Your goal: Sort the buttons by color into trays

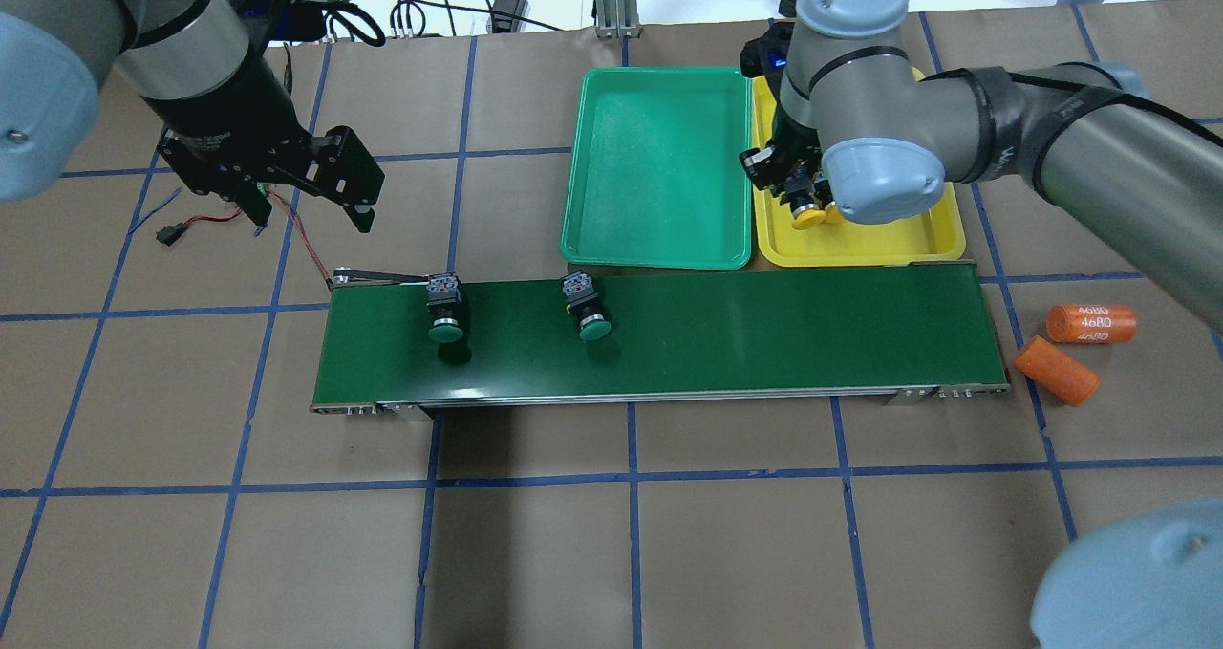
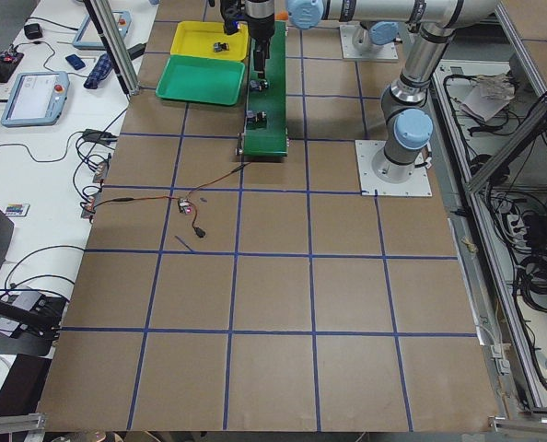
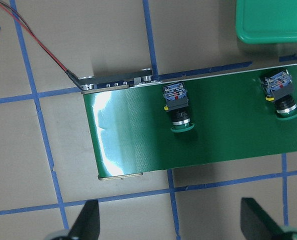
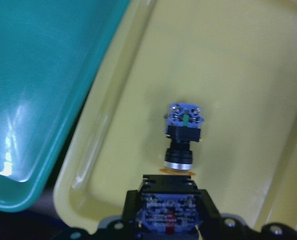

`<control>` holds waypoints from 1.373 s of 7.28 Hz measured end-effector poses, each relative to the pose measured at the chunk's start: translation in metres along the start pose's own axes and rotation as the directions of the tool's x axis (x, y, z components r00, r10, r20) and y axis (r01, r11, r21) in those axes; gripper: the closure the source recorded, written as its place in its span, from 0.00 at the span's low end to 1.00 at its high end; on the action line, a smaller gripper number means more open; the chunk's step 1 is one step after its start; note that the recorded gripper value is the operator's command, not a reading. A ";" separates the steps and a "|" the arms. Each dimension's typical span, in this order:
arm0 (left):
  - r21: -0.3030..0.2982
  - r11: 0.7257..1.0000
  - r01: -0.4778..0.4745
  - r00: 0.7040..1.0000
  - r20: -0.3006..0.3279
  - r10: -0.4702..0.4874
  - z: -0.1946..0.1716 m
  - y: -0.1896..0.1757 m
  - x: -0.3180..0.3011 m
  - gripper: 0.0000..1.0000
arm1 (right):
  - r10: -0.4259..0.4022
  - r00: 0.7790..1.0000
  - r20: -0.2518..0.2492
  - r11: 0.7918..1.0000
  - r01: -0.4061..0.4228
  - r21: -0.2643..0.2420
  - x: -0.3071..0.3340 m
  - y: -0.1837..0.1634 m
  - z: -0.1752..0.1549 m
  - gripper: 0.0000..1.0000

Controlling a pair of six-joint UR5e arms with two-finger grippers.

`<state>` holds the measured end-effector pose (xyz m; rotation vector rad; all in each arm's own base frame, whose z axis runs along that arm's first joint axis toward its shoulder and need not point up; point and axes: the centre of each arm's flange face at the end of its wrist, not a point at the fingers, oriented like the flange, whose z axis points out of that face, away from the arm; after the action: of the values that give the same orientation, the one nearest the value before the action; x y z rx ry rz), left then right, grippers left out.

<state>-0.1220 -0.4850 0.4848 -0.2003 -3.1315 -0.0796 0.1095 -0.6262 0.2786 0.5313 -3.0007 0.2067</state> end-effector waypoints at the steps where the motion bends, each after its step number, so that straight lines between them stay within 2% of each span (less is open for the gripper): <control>1: 0.001 1.000 -0.001 1.000 0.000 0.001 -0.001 0.000 0.000 0.00 | -0.022 1.000 -0.008 1.000 0.023 0.006 0.025 -0.002 0.015 0.98; 2: 0.002 1.000 -0.001 1.000 0.001 0.001 -0.001 0.000 0.000 0.00 | -0.044 0.999 -0.017 0.999 0.044 0.012 0.047 -0.006 0.031 0.90; 3: 0.002 1.000 -0.002 1.000 0.002 0.002 -0.001 0.000 0.000 0.00 | -0.061 0.998 -0.023 0.998 0.061 0.011 0.072 -0.008 0.046 0.74; 4: 0.002 1.000 -0.002 1.000 0.002 0.002 -0.001 0.000 0.000 0.00 | -0.071 0.997 -0.025 0.997 0.071 0.009 0.090 -0.011 0.060 0.41; 5: 0.001 1.000 -0.002 1.000 0.002 0.002 0.000 0.000 0.000 0.00 | -0.074 0.997 -0.028 0.997 0.075 0.020 0.098 -0.013 0.073 0.12; 6: 0.001 1.000 -0.002 1.000 0.002 0.002 0.000 0.000 0.000 0.00 | -0.073 0.997 -0.015 0.996 0.074 0.052 0.099 -0.017 0.079 0.00; 8: 0.002 1.000 -0.004 1.000 0.002 0.004 0.000 0.000 0.000 0.00 | -0.071 0.997 0.021 0.990 0.068 0.121 0.093 -0.024 0.065 0.00; 10: 0.001 1.000 -0.006 1.000 0.002 0.006 0.000 0.000 0.000 0.00 | -0.058 0.998 0.022 0.988 0.054 0.147 0.078 -0.026 0.031 0.00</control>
<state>-0.1218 -0.4849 0.4849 -0.2100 -3.1330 -0.0781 0.0434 -0.6813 0.2594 0.6354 -3.0067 0.4211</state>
